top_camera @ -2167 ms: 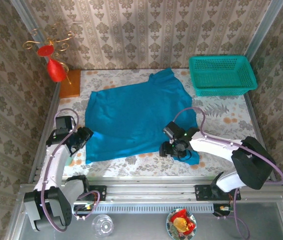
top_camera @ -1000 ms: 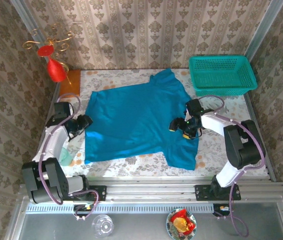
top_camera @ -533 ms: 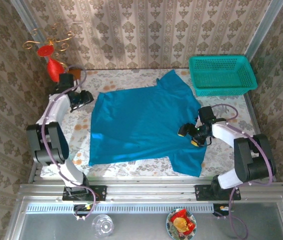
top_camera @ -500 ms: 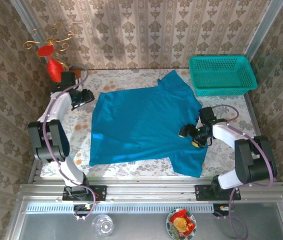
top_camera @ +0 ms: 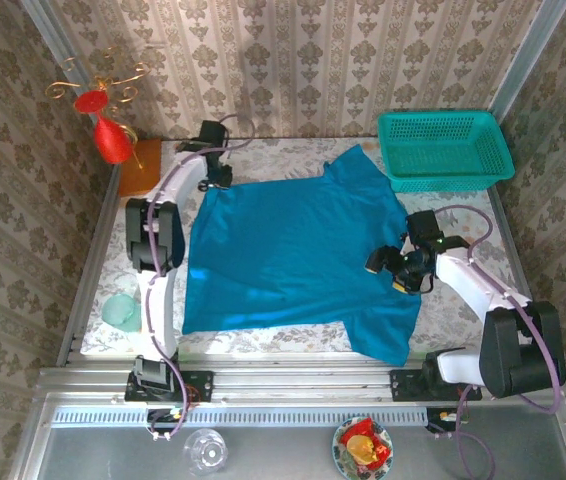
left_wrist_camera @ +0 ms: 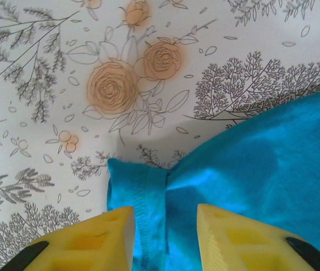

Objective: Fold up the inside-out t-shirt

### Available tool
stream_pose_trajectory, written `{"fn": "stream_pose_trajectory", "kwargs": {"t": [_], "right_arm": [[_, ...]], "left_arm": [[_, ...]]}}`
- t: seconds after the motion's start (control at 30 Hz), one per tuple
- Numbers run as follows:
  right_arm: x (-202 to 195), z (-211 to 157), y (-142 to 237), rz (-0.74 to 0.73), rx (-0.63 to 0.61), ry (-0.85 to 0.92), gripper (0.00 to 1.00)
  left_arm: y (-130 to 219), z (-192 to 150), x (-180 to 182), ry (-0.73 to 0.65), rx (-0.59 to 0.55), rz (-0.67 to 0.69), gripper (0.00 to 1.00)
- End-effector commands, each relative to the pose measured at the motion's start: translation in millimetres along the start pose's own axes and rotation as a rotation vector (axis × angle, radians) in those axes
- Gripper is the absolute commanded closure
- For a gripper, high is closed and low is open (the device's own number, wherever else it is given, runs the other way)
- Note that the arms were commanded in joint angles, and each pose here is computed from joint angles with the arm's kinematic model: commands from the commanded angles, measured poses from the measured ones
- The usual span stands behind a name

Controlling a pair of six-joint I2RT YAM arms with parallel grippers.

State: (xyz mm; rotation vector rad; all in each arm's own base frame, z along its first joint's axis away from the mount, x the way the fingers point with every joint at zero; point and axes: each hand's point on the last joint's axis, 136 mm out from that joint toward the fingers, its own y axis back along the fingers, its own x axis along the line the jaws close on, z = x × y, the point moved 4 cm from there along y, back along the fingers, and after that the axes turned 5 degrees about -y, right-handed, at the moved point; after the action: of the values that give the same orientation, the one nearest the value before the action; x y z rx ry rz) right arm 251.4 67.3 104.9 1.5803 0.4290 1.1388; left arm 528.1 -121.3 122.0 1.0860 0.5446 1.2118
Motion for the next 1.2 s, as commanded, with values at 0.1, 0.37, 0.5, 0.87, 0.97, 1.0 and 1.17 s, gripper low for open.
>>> {"fn": "stream_pose_trajectory", "kwargs": {"t": [0.1,0.37,0.5,0.87,0.97,1.0,1.17], "right_arm": [[21,4,14,0.042,-0.008,-0.001,0.19],[37,7,24,0.053,-0.026,0.026,0.19],[39,9,25,0.054,-0.032,0.029,0.19],[41,10,25,0.057,-0.042,0.037,0.20],[42,10,25,0.064,-0.045,0.036,0.20],[42,9,25,0.065,-0.045,0.036,0.20],[41,9,24,0.063,-0.039,0.037,0.20]], "left_arm": [[-14,4,8,-0.166,0.084,0.195,0.67],[-31,6,2,-0.246,0.134,0.234,0.67],[-33,0,1,-0.263,0.156,0.234,0.67],[-32,-6,-10,-0.299,0.174,0.207,0.63],[-34,-8,-14,-0.316,0.185,0.205,0.63],[-36,-10,-14,-0.318,0.192,0.211,0.64],[-37,-11,-10,-0.330,0.206,0.246,0.69]]}}
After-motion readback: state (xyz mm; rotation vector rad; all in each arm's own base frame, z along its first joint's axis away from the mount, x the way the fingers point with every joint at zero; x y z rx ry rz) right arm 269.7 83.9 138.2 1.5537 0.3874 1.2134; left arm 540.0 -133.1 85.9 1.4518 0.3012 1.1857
